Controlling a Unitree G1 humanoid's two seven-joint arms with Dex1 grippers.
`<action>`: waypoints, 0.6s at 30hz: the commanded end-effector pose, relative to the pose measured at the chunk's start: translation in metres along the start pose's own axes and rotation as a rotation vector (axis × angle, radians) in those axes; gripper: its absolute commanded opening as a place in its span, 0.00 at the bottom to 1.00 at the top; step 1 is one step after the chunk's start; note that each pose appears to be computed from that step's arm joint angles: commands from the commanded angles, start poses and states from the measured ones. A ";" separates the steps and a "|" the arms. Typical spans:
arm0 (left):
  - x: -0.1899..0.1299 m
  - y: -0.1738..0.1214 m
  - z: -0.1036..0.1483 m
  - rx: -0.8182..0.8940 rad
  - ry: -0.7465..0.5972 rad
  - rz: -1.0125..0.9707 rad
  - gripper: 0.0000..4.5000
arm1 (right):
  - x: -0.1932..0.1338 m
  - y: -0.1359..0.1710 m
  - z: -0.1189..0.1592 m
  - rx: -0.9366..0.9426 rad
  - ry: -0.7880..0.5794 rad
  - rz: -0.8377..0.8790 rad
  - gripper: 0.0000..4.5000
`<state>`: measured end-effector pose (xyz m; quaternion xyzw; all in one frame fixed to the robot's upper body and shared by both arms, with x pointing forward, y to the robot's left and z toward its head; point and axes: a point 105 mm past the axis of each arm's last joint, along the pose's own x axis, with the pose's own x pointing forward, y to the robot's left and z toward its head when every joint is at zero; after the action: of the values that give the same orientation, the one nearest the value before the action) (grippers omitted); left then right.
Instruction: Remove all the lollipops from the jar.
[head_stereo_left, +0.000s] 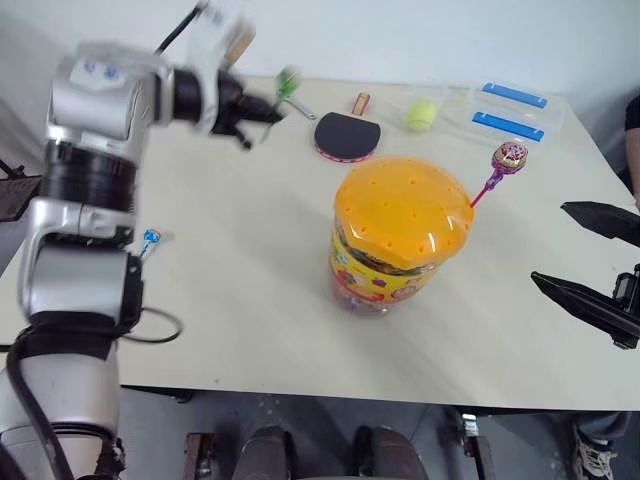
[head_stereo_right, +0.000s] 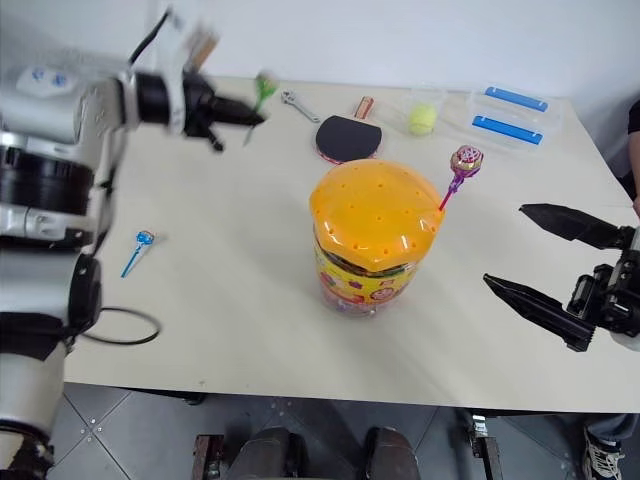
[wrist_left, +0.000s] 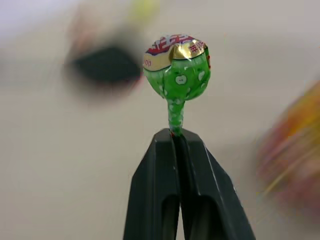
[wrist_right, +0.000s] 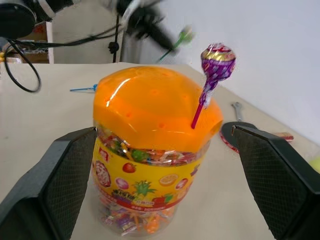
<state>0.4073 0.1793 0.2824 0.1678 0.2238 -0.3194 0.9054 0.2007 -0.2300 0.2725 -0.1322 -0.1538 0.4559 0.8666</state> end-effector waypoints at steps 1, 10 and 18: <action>-0.016 0.003 -0.038 -0.055 0.189 0.065 0.01 | 0.003 -0.002 0.003 -0.014 0.004 0.020 1.00; -0.035 -0.004 -0.121 -0.203 0.442 0.088 0.01 | 0.011 -0.012 -0.001 -0.007 0.004 0.061 1.00; -0.045 -0.015 -0.126 -0.226 0.453 0.046 0.51 | 0.012 -0.014 -0.001 -0.009 0.007 0.074 1.00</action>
<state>0.3305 0.2481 0.1869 0.1336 0.4662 -0.2227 0.8457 0.2193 -0.2270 0.2732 -0.1315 -0.1447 0.4873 0.8511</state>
